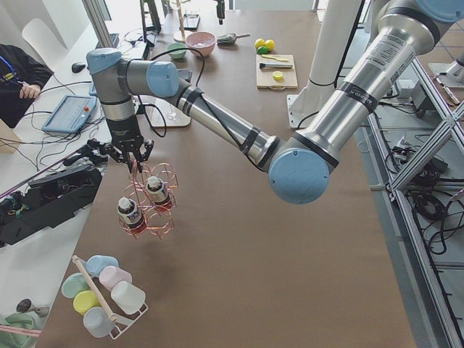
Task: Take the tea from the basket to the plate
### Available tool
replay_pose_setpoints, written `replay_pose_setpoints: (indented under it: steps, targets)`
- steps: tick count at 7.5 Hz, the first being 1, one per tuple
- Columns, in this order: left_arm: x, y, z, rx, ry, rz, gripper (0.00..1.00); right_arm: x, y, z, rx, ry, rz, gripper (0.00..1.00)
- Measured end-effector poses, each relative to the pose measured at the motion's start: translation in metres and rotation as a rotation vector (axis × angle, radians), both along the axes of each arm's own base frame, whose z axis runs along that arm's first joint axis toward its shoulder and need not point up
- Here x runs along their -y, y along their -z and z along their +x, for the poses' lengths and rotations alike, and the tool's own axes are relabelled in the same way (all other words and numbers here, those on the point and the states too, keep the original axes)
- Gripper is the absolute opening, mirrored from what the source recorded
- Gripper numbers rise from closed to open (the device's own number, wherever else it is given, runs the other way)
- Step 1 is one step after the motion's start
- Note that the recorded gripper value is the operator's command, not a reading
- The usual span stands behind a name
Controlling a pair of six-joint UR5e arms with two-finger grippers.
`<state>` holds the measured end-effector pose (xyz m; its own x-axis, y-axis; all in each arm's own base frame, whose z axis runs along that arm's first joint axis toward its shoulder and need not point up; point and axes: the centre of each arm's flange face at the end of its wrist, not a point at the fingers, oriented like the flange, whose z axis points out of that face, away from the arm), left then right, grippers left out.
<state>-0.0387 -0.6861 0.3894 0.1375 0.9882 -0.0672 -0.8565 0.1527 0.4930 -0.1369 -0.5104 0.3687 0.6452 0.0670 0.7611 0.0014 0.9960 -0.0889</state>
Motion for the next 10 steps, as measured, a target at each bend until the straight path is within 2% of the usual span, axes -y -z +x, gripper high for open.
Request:
replay_pose_setpoints:
  steps: [1, 3, 4, 6, 7, 8, 10]
  targets:
    - [0.011, -0.006, -0.001, 0.000, 0.008, 0.002, 0.00, -0.016, -0.040, 0.021, -0.047, 0.023, -0.002, 1.00]
    - [0.040, -0.004, 0.006, -0.001, 0.008, -0.004, 0.00, -0.045, -0.120, 0.068, -0.179, 0.104, 0.037, 1.00]
    - [0.047, -0.003, 0.016, -0.001, 0.012, -0.009, 0.00, -0.050, -0.158, 0.110, -0.202, 0.097, 0.020, 1.00]
    - [0.054, -0.002, 0.039, 0.008, 0.015, 0.003, 0.00, -0.061, -0.206, 0.163, -0.181, 0.151, 0.029, 1.00]
    - [0.056, 0.000, 0.049, 0.013, 0.025, -0.001, 0.00, -0.067, -0.215, 0.173, -0.173, 0.163, 0.004, 1.00]
    - [0.061, 0.003, 0.055, 0.015, 0.039, -0.007, 0.00, -0.070, -0.221, 0.183, -0.164, 0.155, -0.016, 1.00]
    - [0.071, 0.007, 0.063, 0.015, 0.048, -0.010, 0.00, -0.068, -0.221, 0.188, -0.138, 0.139, -0.022, 1.00]
